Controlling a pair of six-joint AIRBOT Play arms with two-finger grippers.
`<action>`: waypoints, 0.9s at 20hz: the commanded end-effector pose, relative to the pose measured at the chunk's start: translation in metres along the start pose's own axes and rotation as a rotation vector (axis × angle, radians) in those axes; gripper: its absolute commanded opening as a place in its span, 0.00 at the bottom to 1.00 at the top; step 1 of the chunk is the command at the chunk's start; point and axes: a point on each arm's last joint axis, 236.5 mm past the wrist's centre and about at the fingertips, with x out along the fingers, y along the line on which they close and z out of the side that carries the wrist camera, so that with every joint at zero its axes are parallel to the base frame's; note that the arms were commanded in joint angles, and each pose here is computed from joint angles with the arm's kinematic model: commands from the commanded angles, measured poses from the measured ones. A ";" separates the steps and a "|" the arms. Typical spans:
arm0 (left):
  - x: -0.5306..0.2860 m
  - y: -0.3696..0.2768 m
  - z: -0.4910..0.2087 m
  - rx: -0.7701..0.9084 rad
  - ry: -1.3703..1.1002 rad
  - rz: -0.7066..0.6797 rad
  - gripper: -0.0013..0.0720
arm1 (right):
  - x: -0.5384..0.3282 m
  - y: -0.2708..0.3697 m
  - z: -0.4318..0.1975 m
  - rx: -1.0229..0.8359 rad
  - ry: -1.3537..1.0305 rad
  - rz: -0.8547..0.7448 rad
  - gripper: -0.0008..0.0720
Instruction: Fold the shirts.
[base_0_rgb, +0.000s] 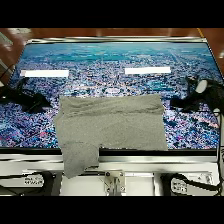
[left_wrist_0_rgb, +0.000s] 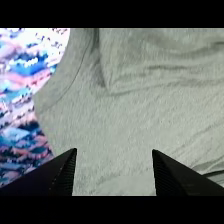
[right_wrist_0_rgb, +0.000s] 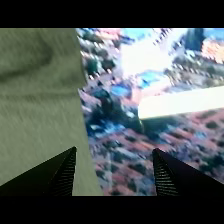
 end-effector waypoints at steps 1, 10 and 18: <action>-0.015 0.013 -0.066 -0.039 0.059 -0.011 0.79 | -0.023 -0.014 -0.059 0.066 0.156 0.185 0.83; 0.085 0.039 -0.201 -0.174 0.226 -0.077 0.82 | -0.005 -0.004 -0.061 0.268 0.083 0.403 0.83; 0.110 0.039 -0.202 -0.172 0.202 -0.077 0.82 | -0.003 -0.009 -0.048 0.295 0.028 0.389 0.83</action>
